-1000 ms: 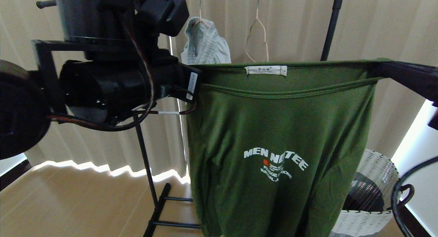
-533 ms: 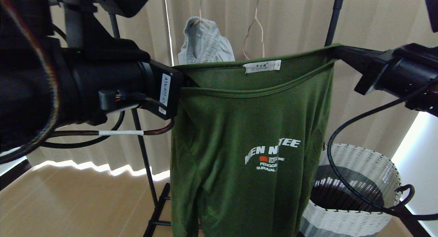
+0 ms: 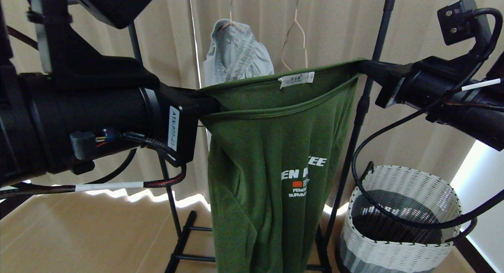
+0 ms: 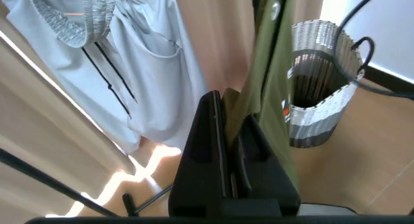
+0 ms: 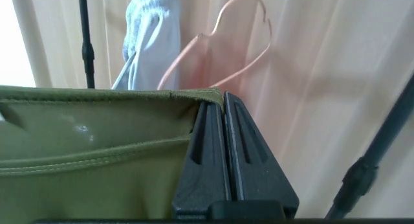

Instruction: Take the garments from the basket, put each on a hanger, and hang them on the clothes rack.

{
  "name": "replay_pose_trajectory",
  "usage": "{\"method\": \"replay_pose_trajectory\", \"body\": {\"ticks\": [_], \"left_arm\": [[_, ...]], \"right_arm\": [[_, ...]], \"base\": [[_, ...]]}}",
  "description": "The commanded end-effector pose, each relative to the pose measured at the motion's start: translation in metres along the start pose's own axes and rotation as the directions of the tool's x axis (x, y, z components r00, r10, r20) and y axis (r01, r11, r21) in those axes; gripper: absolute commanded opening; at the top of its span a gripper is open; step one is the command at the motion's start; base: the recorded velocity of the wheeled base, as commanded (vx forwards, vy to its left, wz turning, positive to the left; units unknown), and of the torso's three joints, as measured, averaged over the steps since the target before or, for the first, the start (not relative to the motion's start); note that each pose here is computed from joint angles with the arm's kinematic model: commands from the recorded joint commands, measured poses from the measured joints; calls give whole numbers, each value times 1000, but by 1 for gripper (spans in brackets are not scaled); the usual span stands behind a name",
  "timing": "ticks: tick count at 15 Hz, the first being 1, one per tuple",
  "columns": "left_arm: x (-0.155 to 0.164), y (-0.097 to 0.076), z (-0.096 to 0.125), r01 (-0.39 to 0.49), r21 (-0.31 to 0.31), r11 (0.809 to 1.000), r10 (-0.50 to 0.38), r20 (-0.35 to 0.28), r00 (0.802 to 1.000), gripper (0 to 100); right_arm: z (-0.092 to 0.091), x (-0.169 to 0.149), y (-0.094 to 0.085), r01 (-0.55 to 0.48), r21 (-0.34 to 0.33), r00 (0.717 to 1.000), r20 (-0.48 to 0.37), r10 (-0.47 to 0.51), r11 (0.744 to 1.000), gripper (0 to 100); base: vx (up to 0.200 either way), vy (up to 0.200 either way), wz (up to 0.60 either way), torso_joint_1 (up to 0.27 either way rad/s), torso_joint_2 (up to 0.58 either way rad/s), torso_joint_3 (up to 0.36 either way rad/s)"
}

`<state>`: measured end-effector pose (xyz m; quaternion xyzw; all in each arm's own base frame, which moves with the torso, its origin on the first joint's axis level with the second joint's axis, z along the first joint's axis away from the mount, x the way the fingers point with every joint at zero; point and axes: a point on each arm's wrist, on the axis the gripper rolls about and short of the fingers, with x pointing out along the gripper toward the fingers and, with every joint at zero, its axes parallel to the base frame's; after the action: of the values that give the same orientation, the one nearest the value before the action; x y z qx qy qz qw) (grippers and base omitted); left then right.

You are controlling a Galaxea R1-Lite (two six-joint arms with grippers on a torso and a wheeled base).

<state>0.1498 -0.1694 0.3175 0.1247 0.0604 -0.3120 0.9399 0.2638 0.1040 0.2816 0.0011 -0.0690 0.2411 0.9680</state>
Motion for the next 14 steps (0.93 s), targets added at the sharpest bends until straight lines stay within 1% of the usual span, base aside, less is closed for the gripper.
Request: {"method": "replay_pose_trajectory", "body": {"ticks": [1,2,4,5,6,7,8,9,10,12,13,14], "left_arm": [[-1,0,1,-1,-1,1000,1,4,1000,0],[-1,1,3,-2,-1,1000,2,11,1000,0],[-5,6,20,-22,1,1000,22,67,997,0],[-6,13,34,-55,18,998,53,94,994,0],[1,22,33,-105,40,994,103,67,992,0],[9,28,30,-148,58,987,146,42,988,0],[17,28,27,-181,63,981,180,20,983,0],[24,28,26,-227,61,972,227,6,974,0],[29,29,27,-258,57,964,258,6,966,0],[39,28,24,-274,52,960,273,14,962,0],[43,26,20,-270,57,961,271,-1,963,0],[45,23,12,-259,69,963,262,-26,965,0]], "right_arm": [[-1,1,1,-2,0,1000,0,2,1000,0],[2,-1,0,2,-2,1000,15,-2,1000,0],[10,-6,1,2,-13,999,44,-2,1000,0],[22,-14,1,5,-21,998,69,-4,1000,0],[30,-20,2,6,-30,997,83,-4,1000,0],[38,-28,3,7,-36,996,89,-4,999,0],[45,-37,4,7,-36,996,92,-4,999,0],[50,-46,5,5,-34,996,89,-2,999,0],[51,-52,7,3,-32,997,79,-1,999,0],[43,-63,9,-2,-27,1000,21,3,1000,0],[36,-66,9,-5,-21,1000,-9,5,1000,0],[25,-68,10,-7,-18,999,-49,6,1000,0]], "base": [[0,0,0,0,0,0],[0,0,0,0,0,0],[0,0,0,0,0,0],[0,0,0,0,0,0],[0,0,0,0,0,0],[0,0,0,0,0,0],[0,0,0,0,0,0],[0,0,0,0,0,0],[0,0,0,0,0,0],[0,0,0,0,0,0],[0,0,0,0,0,0],[0,0,0,0,0,0]]}}
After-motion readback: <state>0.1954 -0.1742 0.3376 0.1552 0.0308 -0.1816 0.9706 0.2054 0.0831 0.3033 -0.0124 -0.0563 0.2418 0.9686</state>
